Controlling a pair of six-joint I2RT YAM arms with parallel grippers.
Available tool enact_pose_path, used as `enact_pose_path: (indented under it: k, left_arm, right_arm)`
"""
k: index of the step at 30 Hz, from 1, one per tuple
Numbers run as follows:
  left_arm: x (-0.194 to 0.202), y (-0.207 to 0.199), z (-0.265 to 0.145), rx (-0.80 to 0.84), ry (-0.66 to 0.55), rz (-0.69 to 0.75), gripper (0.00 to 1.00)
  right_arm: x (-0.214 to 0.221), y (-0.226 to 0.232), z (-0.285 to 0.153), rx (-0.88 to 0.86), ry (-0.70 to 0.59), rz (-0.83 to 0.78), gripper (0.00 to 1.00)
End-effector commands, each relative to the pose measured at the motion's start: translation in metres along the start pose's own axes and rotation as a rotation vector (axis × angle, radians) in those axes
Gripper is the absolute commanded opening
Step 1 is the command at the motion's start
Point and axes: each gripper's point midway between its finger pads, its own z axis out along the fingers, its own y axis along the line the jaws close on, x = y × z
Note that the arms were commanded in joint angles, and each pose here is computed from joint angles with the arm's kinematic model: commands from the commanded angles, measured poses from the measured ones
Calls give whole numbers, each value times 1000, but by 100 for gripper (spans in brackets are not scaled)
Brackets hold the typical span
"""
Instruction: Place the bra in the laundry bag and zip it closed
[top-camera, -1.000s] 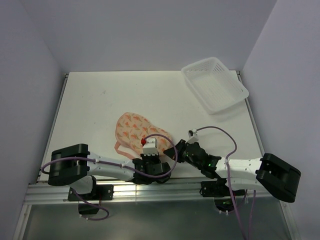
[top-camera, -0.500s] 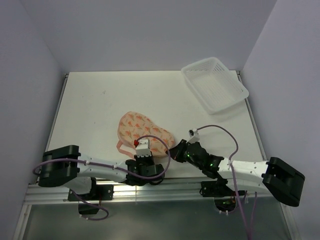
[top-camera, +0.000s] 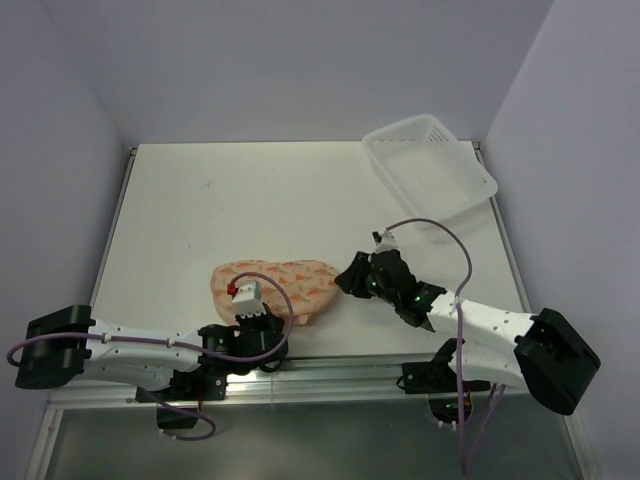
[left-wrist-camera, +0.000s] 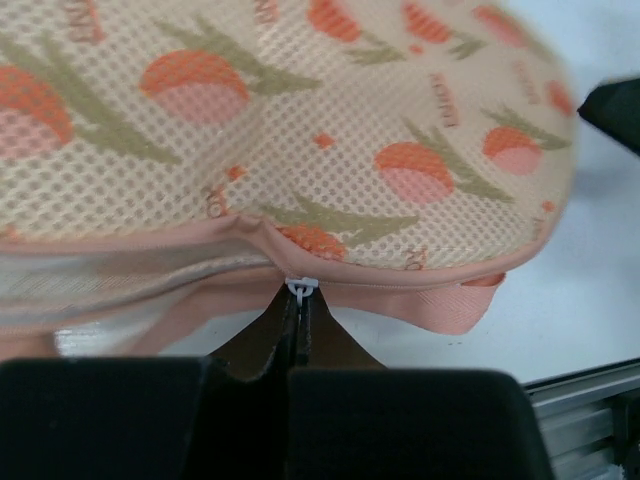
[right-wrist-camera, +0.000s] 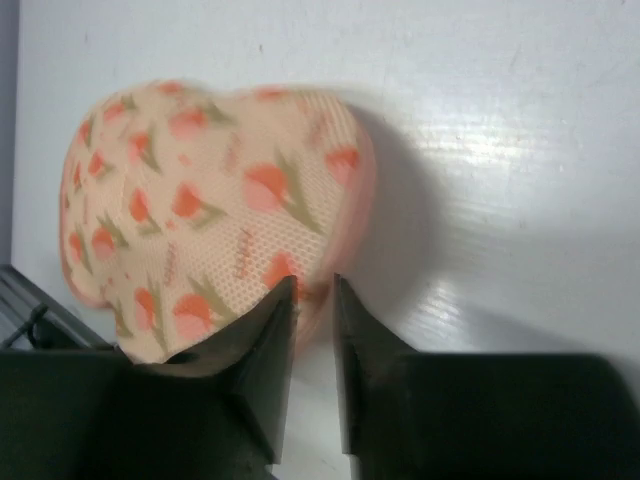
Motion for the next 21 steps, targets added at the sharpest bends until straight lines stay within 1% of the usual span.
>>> enact_pose_path:
  k: [1, 2, 3, 4, 5, 6, 7, 8, 10, 11, 16, 21]
  left_arm:
    - [0, -17, 1, 61, 11, -12, 0]
    - [-3, -29, 1, 84, 6, -6, 0]
    - [-5, -37, 1, 98, 5, -12, 0]
    - [-3, -41, 5, 97, 12, -8, 0]
    - [-8, -59, 5, 140, 4, -28, 0]
    - [-9, -68, 6, 167, 5, -42, 0]
    - [-7, -73, 11, 174, 19, -47, 0]
    - [-9, -83, 12, 206, 16, -62, 0]
    - [-7, -88, 17, 215, 24, -60, 0]
    - [-8, -93, 17, 226, 27, -57, 0]
    - [0, -97, 18, 242, 56, -47, 0]
    - [9, -94, 18, 243, 83, -39, 0]
  right_arm:
    - [-17, 11, 3, 9, -13, -101, 68]
    - [-14, 17, 1, -10, -9, -94, 82]
    - [-9, 21, -1, -25, -3, -82, 88]
    - [8, 22, -5, -38, 24, -82, 93]
    - [10, 33, -11, -87, 3, -22, 94]
    - [16, 36, -14, -106, 4, 11, 94]
    - [32, 36, -18, -128, 12, 78, 94]
    - [35, 40, -23, -158, 3, 120, 94]
    - [50, 34, -26, -180, 23, 185, 94]
    - [49, 40, -29, -205, 11, 230, 95]
    - [39, 48, -30, -231, -30, 252, 95]
    - [34, 61, -19, -247, -35, 266, 94]
